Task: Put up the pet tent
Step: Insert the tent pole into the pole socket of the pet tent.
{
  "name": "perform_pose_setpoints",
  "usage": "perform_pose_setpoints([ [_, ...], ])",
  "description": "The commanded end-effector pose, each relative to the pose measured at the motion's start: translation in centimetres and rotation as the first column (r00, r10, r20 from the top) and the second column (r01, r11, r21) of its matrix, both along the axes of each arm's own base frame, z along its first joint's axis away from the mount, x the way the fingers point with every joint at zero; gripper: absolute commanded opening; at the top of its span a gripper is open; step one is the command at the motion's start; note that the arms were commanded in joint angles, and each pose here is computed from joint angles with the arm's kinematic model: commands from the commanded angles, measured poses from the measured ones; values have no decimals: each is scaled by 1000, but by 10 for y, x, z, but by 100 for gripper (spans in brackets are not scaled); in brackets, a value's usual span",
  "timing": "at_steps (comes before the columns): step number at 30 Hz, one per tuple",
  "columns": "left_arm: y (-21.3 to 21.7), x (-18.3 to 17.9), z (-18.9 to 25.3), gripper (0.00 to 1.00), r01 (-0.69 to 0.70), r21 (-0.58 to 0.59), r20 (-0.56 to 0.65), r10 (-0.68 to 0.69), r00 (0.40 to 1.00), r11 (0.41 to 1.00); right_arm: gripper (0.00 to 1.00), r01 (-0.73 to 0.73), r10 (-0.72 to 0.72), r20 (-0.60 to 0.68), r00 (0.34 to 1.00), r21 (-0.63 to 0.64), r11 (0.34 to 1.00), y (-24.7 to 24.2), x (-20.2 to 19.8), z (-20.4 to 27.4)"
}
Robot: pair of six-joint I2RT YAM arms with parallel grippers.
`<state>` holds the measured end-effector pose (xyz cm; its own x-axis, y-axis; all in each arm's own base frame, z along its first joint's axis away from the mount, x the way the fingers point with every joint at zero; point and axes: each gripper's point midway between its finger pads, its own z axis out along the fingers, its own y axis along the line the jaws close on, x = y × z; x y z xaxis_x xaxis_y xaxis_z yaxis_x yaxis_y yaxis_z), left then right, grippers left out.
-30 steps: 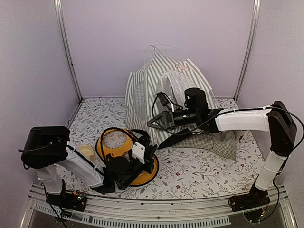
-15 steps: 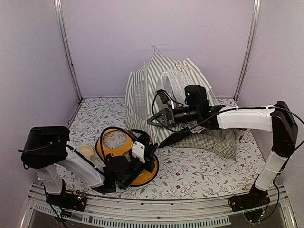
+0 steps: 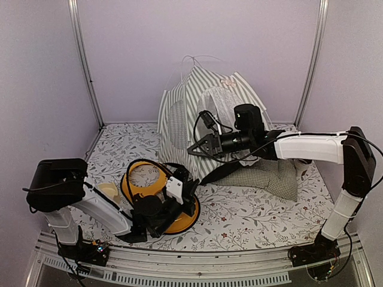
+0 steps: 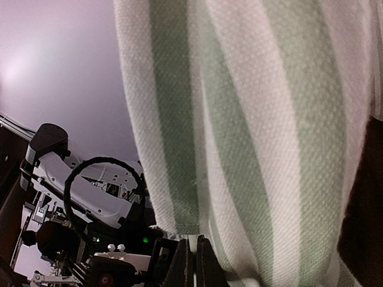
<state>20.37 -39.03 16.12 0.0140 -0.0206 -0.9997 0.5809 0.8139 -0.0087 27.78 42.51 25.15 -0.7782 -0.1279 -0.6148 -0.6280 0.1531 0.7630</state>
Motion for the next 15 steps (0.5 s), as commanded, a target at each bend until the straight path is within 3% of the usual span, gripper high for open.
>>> perform_pose_setpoints([
  [1,-29,-71,-87,0,305,306,-112,-284,952,902,0,244,-321,260,911,288,926,-38,79,128],
  [15,-30,-71,-89,0,308,312,-115,-286,951,899,0,232,-315,263,912,304,924,-39,83,138],
])
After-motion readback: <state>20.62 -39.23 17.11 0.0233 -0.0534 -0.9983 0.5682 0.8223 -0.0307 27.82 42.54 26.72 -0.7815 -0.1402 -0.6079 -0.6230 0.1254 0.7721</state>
